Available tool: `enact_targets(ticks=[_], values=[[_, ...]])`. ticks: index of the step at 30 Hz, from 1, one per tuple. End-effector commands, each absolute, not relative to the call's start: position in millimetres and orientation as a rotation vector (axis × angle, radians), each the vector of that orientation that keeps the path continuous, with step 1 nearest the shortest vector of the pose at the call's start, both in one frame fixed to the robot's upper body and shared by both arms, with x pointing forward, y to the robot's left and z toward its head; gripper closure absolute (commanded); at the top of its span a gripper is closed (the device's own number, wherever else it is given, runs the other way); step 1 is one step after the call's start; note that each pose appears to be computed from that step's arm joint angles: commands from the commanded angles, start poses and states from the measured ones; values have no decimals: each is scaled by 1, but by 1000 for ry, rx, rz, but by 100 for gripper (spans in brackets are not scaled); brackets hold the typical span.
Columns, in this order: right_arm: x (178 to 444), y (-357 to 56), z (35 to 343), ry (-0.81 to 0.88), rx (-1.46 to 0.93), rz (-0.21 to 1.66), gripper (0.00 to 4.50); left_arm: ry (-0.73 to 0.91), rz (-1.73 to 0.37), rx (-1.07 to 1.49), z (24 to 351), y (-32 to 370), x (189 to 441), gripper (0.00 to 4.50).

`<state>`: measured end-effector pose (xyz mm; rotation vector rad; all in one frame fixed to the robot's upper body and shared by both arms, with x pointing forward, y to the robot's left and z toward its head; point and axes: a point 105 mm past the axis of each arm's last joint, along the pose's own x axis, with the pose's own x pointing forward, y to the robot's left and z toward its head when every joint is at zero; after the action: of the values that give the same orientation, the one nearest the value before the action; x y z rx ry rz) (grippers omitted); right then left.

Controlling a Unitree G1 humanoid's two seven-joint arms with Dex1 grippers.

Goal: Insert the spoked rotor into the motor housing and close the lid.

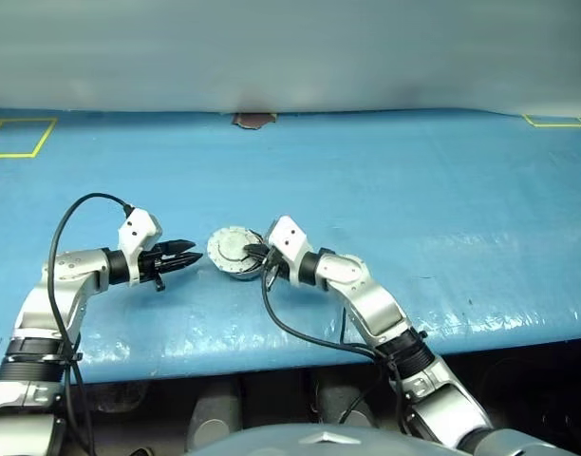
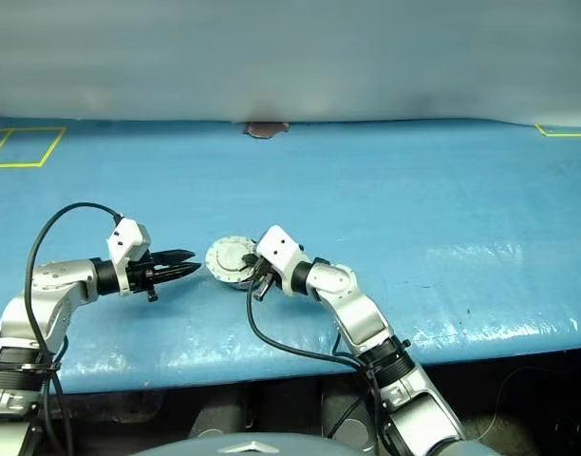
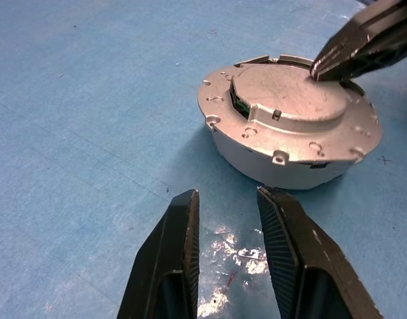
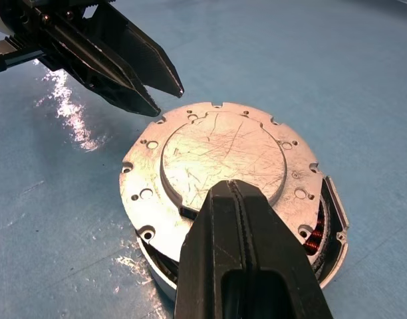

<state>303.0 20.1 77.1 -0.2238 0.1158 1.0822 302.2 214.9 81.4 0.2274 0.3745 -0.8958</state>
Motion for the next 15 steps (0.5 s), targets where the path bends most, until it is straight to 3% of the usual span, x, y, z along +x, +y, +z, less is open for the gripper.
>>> enact_targets(ticks=[1, 7, 14, 15], values=[[301, 22, 67, 137, -215, 1076, 449, 328, -901, 241, 92, 209, 306, 300], [306, 20, 61, 125, -173, 1001, 449, 306, -916, 221, 93, 200, 307, 300], [307, 21, 111, -38, -66, 1031, 449, 322, -953, 248, 92, 199, 306, 300], [307, 22, 113, -39, -61, 1045, 432, 322, -956, 253, 92, 199, 306, 300]])
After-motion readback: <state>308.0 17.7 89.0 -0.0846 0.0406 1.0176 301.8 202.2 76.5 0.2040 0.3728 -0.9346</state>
